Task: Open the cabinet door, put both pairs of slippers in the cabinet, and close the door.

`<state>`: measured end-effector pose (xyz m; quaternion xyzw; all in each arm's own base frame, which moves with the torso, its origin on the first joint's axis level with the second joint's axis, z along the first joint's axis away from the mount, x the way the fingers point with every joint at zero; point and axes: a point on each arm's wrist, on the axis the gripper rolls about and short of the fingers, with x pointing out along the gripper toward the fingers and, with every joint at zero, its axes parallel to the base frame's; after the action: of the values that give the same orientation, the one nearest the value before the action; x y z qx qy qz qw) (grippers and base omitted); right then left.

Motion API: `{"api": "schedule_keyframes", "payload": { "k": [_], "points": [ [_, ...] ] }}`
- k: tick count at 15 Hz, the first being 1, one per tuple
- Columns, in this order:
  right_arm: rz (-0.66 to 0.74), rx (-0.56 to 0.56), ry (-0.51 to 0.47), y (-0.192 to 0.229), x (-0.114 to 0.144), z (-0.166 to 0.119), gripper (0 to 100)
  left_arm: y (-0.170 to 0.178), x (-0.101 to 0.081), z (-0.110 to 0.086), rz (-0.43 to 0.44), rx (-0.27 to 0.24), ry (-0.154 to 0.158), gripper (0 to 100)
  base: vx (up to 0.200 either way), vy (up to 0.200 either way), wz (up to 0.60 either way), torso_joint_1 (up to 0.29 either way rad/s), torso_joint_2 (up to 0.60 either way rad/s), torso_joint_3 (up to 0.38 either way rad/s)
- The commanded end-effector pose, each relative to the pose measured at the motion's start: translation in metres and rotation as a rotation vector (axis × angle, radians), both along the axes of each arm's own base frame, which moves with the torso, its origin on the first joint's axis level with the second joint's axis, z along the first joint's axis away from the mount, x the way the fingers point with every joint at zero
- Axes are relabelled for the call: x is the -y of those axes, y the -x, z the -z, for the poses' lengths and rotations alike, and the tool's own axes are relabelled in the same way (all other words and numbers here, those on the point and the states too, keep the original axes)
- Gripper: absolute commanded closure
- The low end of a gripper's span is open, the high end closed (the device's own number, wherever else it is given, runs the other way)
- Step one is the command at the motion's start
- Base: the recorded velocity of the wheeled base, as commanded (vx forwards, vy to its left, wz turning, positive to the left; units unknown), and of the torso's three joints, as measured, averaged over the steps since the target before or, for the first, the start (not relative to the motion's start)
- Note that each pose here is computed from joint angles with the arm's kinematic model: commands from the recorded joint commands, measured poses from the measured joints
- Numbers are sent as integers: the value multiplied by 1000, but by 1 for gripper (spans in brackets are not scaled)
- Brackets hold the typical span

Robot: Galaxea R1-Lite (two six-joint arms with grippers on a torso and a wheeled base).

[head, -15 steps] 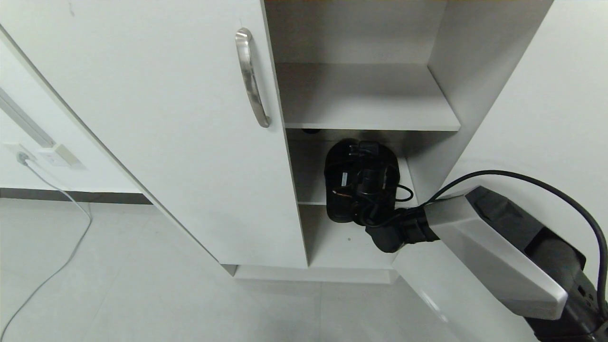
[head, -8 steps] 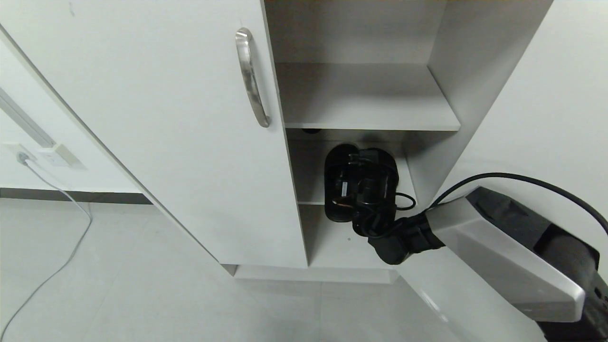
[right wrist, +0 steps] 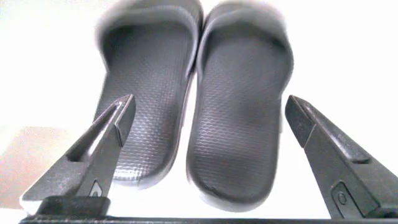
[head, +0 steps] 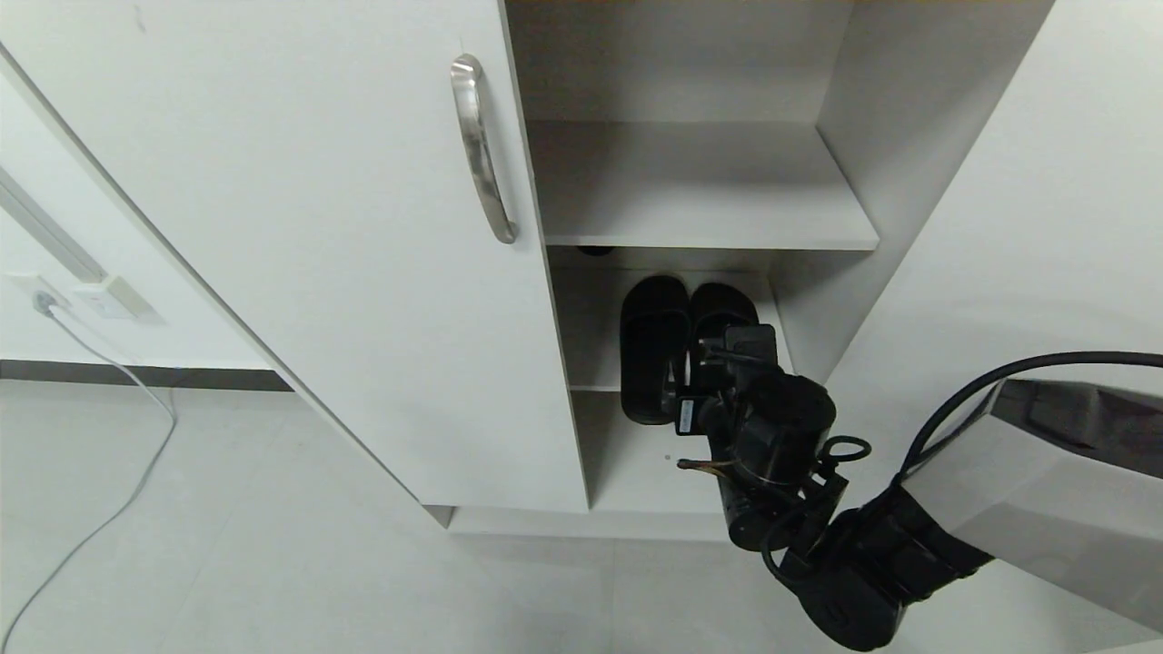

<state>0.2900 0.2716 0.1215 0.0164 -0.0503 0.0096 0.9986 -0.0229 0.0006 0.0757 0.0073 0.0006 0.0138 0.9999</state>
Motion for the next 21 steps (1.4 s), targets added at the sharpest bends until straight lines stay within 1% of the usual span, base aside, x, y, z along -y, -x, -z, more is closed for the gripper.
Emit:
{"api": "schedule_keyframes", "payload": {
  "k": [1, 7, 10, 12, 21],
  "points": [
    [-12, 8, -5, 9, 3, -10, 0, 0, 0, 0, 2, -2, 1, 100, 0, 0, 0, 0, 0, 0],
    [-22, 11, -11, 8, 0, -8, 0, 0, 0, 0, 3, -2, 1, 100, -200, 0, 0, 5, 1, 5],
    [-25, 5, -9, 9, 1, -6, 0, 0, 0, 0, 2, -2, 1, 100, 0, 0, 0, 0, 0, 0],
    [-32, 7, -11, 10, -1, -6, 0, 0, 0, 0, -2, -2, 10, 100, 0, 0, 0, 0, 0, 0],
    [-33, -7, 3, 12, -2, 0, 0, 0, 0, 0, 2, -2, 10, 100, 0, 0, 0, 0, 0, 0]
  ]
}}
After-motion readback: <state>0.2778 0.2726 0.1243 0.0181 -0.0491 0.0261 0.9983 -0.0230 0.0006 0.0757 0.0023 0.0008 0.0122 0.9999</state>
